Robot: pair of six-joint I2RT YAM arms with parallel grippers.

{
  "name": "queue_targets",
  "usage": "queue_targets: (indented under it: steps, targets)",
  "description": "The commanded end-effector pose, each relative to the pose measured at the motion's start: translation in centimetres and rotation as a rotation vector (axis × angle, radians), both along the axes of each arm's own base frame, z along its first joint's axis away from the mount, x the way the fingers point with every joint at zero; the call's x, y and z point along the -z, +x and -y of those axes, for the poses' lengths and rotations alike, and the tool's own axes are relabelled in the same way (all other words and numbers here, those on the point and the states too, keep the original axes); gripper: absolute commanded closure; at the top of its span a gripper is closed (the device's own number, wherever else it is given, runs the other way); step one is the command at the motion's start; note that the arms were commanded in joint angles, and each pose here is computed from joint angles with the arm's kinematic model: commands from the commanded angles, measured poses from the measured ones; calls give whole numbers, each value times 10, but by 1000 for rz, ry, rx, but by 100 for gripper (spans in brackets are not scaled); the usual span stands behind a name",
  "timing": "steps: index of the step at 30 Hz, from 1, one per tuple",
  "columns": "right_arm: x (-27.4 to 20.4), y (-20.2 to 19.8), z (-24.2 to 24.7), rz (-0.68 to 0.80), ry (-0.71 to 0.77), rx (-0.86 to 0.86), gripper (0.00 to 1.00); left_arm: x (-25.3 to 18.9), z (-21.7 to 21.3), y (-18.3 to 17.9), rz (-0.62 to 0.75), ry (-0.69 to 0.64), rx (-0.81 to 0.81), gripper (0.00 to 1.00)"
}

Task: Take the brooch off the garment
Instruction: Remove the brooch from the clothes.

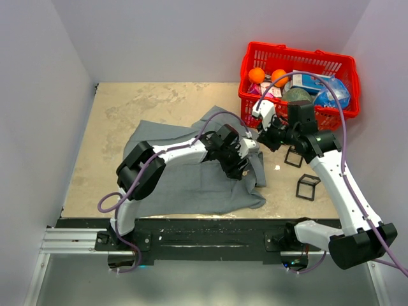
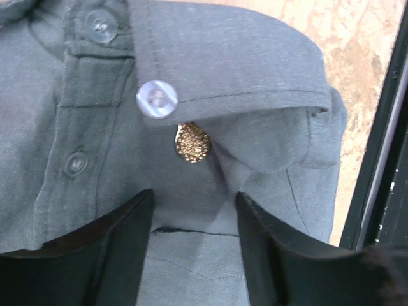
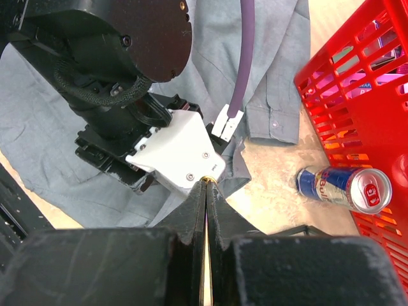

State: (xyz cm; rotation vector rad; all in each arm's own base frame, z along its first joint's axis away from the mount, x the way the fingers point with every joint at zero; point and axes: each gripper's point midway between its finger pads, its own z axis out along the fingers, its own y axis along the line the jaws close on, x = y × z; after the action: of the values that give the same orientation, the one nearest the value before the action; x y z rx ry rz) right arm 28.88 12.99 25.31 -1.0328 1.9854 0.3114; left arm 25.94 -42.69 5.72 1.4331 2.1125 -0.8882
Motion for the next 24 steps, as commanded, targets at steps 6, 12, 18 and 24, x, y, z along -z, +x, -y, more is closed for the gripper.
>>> queue_targets:
  steps: [6, 12, 18, 24]
  targets:
    - [-13, 1, -1, 30, 32, 11, 100, -55, 30, 17, 105, -180, 33, 50]
    - [-10, 0, -1, 24, 30, 11, 100, -39, 39, 15, 107, -155, 37, 55]
    - [-7, 0, -2, 12, 33, 10, 100, -29, 57, 14, 132, -150, 67, 59]
    - [-8, 3, -2, 17, 33, 7, 100, -20, 61, 14, 167, -115, 74, 63]
